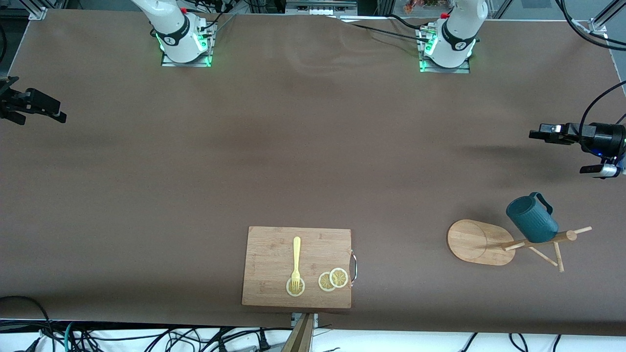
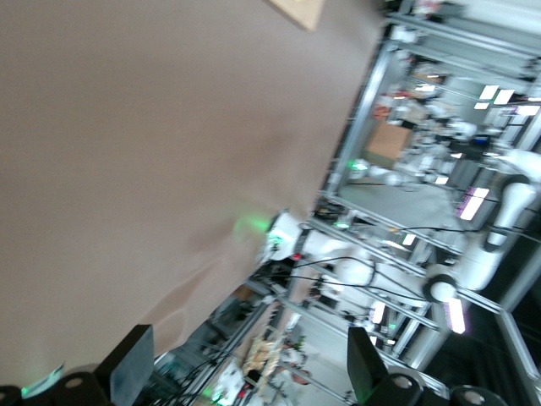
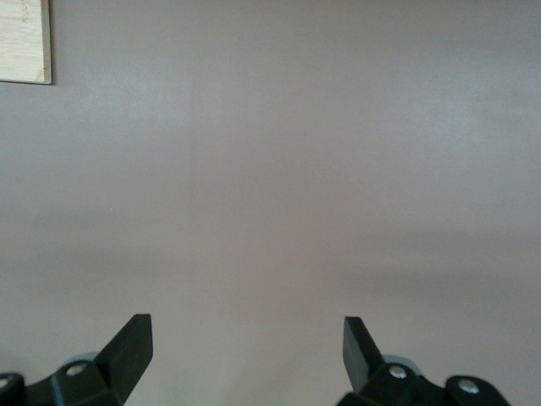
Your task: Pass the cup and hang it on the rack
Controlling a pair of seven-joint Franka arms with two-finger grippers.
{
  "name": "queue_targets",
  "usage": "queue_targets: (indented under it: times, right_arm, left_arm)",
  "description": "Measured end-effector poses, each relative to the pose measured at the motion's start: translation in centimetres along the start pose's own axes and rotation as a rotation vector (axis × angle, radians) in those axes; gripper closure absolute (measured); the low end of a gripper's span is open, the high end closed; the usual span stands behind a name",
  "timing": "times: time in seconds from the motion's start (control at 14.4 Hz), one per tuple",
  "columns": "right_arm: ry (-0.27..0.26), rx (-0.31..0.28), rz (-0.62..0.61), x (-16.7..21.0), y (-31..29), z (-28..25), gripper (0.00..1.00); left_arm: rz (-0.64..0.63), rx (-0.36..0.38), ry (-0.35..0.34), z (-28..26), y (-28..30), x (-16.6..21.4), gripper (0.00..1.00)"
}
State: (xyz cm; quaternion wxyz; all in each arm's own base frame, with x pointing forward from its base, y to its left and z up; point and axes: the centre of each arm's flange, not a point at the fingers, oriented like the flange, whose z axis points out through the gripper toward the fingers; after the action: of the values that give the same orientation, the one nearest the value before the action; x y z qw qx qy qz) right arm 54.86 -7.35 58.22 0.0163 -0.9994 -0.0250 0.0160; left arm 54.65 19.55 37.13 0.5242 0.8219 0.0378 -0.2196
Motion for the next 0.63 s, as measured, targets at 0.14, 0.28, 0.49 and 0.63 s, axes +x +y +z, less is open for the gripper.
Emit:
queue_targets:
  times: [0.14, 0.28, 0.49, 0.63]
  right_arm:
    - [0.0, 0.0, 0.0, 0.0, 0.0, 0.0, 0.0]
    - [0.0, 0.0, 0.0, 0.0, 0.0, 0.0, 0.0]
    - [0.0, 0.0, 0.0, 0.0, 0.0, 0.0, 0.0]
    - [0.0, 0.0, 0.0, 0.0, 0.0, 0.0, 0.0]
  left_arm:
    - [-0.015, 0.197, -0.005, 1.3, 4.7, 0.6, 0.0]
    - [-0.025, 0.39, -0.004, 2.4, 9.5, 1.2, 0.0]
    - [-0.034, 0.624, 0.041, 3.5, 14.8, 2.3, 0.0]
    - [0.006, 0.757, 0.084, 3.6, 17.6, 2.9, 0.0]
